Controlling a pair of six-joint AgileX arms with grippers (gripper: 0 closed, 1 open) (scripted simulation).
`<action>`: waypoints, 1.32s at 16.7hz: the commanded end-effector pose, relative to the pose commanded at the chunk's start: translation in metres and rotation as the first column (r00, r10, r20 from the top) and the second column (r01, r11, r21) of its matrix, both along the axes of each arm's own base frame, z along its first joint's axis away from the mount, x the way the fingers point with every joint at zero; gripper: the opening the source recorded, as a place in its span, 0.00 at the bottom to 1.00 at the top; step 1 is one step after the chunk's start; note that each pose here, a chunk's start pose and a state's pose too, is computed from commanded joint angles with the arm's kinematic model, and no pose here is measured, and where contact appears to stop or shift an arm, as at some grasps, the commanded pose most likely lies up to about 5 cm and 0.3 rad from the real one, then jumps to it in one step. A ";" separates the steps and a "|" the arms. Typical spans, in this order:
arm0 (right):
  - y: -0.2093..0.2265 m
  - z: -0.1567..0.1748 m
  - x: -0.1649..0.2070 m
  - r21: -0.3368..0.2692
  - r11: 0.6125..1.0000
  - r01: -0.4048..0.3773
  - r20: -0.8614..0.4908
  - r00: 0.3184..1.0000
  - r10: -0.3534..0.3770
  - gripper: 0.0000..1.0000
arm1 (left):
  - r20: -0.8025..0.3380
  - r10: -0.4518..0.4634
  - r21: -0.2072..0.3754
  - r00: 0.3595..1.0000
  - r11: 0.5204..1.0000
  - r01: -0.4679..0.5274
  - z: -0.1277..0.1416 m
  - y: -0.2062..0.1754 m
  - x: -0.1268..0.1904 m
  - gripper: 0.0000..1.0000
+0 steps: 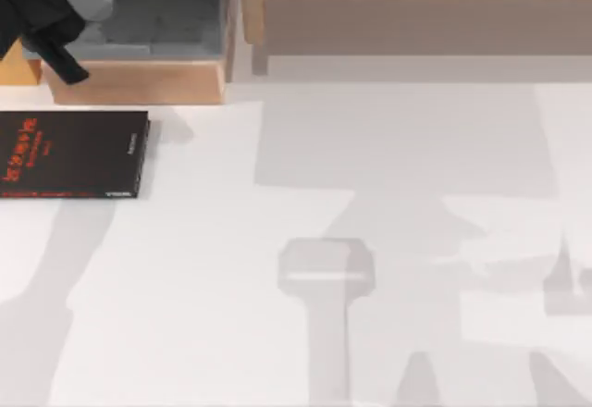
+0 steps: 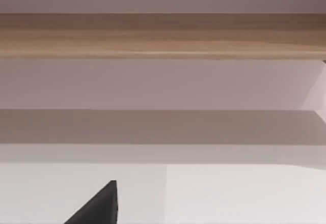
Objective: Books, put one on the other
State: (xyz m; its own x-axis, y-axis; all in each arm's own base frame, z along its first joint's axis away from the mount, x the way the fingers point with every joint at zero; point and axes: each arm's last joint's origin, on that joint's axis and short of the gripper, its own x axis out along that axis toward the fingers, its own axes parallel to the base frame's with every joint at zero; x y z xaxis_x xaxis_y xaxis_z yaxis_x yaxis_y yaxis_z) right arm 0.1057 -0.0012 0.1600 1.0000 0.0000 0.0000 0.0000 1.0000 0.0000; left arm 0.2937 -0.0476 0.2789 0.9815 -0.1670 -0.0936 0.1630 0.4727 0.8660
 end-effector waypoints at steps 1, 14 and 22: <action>0.000 0.000 0.000 0.000 1.000 0.000 0.000 1.000 0.000 1.00 | -0.025 -0.004 0.079 1.000 0.997 0.006 -0.014 0.003 -0.005 0.00; 0.000 0.000 0.000 0.000 1.000 0.000 0.000 1.000 0.000 1.00 | -0.346 0.069 0.493 0.936 0.862 0.119 -0.161 0.045 0.006 0.00; 0.000 0.000 0.000 0.000 1.000 0.000 0.000 1.000 0.000 1.00 | -0.348 0.070 0.493 0.935 0.862 0.119 -0.163 0.046 0.010 0.00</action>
State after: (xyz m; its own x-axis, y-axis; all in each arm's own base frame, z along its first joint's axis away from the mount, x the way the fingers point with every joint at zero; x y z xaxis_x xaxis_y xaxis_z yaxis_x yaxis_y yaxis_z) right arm 0.1057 -0.0012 0.1600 1.0000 0.0000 0.0000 0.0000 1.0000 0.0000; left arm 0.3034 -0.0019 0.1155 0.8662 -0.0281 -0.4989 0.4986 -0.0165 0.8667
